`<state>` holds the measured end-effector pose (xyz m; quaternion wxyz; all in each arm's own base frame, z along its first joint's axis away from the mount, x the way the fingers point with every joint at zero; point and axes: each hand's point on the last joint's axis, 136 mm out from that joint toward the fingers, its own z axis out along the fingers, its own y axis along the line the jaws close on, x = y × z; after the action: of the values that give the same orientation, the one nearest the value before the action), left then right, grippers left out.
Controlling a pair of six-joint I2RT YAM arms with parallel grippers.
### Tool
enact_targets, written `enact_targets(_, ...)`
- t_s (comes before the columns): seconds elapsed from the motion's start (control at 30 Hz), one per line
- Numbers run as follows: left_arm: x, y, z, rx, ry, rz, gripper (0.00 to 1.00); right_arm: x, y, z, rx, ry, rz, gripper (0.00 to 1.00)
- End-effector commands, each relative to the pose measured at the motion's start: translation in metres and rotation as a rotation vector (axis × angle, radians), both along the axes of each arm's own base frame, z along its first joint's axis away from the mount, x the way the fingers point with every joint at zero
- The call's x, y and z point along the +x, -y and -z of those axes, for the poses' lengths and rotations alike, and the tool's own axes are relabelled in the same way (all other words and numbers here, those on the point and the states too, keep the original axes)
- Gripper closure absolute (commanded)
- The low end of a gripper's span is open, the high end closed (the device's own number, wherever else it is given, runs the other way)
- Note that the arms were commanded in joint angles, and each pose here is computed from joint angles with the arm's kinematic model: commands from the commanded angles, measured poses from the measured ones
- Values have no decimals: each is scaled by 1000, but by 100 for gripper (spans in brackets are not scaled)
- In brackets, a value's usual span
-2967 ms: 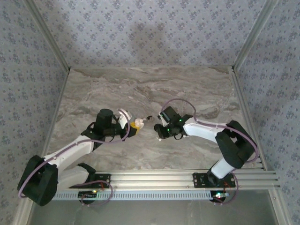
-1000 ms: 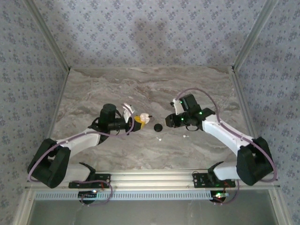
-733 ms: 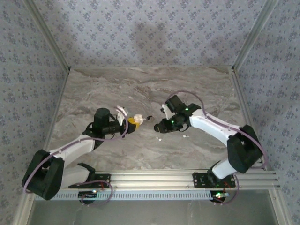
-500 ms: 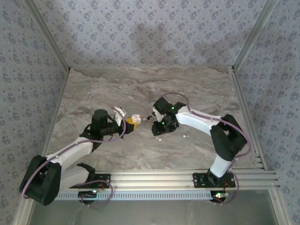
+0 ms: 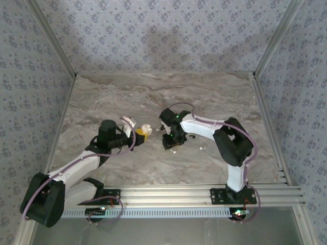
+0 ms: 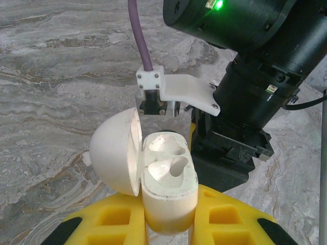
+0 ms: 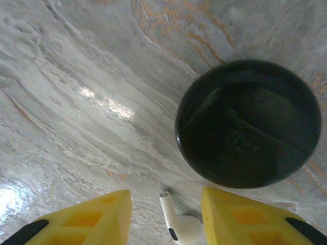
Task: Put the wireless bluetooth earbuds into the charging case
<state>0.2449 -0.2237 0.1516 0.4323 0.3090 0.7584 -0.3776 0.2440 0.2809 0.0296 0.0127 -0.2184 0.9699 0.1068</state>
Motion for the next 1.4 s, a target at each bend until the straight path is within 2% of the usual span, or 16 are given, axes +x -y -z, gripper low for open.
enact_targets(0.0, 1, -3, -4, -4, 18, -13, 93, -5, 2, 4, -45, -15, -32, 57)
enact_targets(0.37, 0, -4, -4, -3, 16, -14, 93, -26, -9, 10, 3, -69, -108, 60)
enact_targets(0.7, -1, -5, -2, 4, 15, -14, 93, -51, 0, 9, -7, -131, -177, 65)
enact_targets(0.97, 0, -5, -1, 7, 16, -13, 93, -57, 7, -13, -3, -107, -186, 64)
enact_targets(1.17, 0, -5, -2, 6, 17, -15, 93, -52, 19, -49, 3, -60, 6, 56)
enact_targets(1.37, 1, -4, -2, 6, 17, -10, 93, -66, 45, -37, -28, -129, 286, 48)
